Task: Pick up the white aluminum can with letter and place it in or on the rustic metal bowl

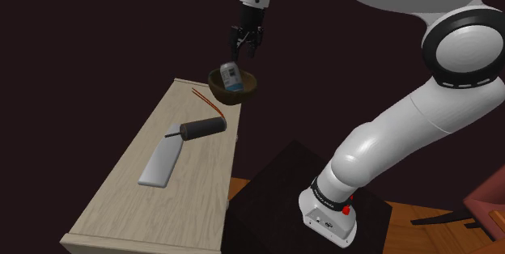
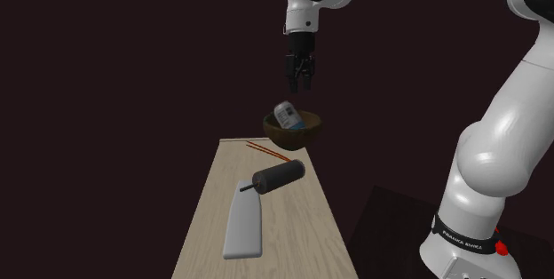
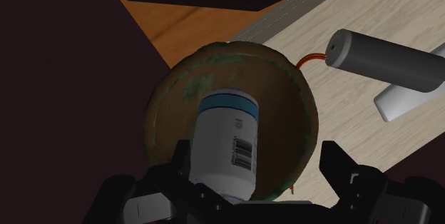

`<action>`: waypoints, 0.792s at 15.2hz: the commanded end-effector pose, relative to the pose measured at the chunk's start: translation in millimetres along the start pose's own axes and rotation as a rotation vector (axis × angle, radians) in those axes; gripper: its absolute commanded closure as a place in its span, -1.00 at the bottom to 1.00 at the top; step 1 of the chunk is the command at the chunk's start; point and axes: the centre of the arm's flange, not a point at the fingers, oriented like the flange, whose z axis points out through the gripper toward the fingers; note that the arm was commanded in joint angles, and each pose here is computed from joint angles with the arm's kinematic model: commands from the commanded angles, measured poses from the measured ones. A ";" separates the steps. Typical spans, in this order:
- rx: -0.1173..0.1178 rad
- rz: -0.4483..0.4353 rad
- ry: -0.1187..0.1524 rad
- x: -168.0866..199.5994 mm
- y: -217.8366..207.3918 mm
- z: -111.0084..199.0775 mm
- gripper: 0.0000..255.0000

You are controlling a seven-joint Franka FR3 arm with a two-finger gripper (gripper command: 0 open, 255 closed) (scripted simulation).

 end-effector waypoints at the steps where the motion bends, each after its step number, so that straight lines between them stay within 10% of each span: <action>1: 0.000 0.000 0.000 0.0 0.0 -13.3 -1.00; 12: 0.000 0.000 0.000 0.0 0.0 -50.1 -1.00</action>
